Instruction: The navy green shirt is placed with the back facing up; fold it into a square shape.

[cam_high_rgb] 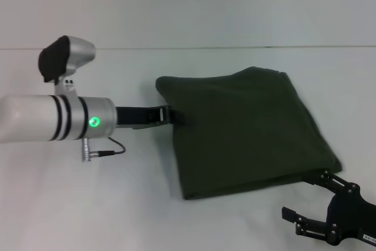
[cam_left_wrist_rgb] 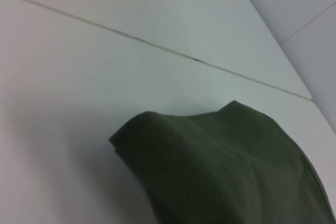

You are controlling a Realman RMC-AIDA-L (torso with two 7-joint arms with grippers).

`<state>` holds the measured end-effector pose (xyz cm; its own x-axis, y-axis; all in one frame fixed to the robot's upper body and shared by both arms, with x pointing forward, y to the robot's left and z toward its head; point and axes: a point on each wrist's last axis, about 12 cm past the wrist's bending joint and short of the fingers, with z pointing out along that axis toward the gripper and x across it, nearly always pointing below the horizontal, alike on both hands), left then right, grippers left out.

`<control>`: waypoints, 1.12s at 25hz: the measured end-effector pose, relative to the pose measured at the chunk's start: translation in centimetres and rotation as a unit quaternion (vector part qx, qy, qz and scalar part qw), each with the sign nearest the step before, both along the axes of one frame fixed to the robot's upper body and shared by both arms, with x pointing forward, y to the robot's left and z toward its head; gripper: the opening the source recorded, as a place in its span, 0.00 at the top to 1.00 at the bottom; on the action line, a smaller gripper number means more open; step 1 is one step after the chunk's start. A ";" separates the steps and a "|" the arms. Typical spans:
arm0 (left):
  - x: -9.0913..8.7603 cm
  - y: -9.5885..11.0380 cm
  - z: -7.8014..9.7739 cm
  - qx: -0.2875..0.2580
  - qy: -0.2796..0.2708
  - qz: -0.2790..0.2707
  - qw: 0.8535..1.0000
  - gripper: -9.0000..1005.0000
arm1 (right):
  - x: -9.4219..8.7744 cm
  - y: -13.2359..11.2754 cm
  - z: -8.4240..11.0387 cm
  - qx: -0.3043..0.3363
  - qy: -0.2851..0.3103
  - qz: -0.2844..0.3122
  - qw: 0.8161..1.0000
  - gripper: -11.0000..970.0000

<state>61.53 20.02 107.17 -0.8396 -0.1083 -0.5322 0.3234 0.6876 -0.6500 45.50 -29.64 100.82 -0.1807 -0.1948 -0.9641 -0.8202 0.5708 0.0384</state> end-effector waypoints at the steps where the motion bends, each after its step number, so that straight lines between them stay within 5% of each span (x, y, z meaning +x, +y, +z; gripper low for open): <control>1: 0.0 0.4 0.0 0.001 0.002 0.003 1.000 0.96 | 0.0 0.0 0.0 0.000 0.000 0.000 1.000 0.02; 9: 0.5 4.8 0.4 0.026 0.000 0.051 0.998 0.96 | 0.0 0.1 0.0 0.003 -0.001 0.002 1.000 0.02; 15: 0.9 6.0 0.9 0.028 -0.006 0.072 0.997 0.94 | 0.4 0.3 0.2 0.003 -0.005 0.007 1.000 0.02; 25: -1.3 8.1 0.5 0.001 0.006 0.088 0.996 0.91 | 0.7 0.5 0.3 0.003 -0.006 0.006 1.000 0.02; 28: -2.1 8.9 0.9 -0.015 -0.017 0.086 0.996 0.76 | 0.7 0.6 0.3 0.007 -0.005 0.003 1.000 0.02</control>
<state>59.44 28.93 108.04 -0.7894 -0.2644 -0.5540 0.2245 0.7156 -0.6614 46.25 -29.04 101.08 -0.1700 -0.1822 -0.9685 -0.8241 0.5651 0.0384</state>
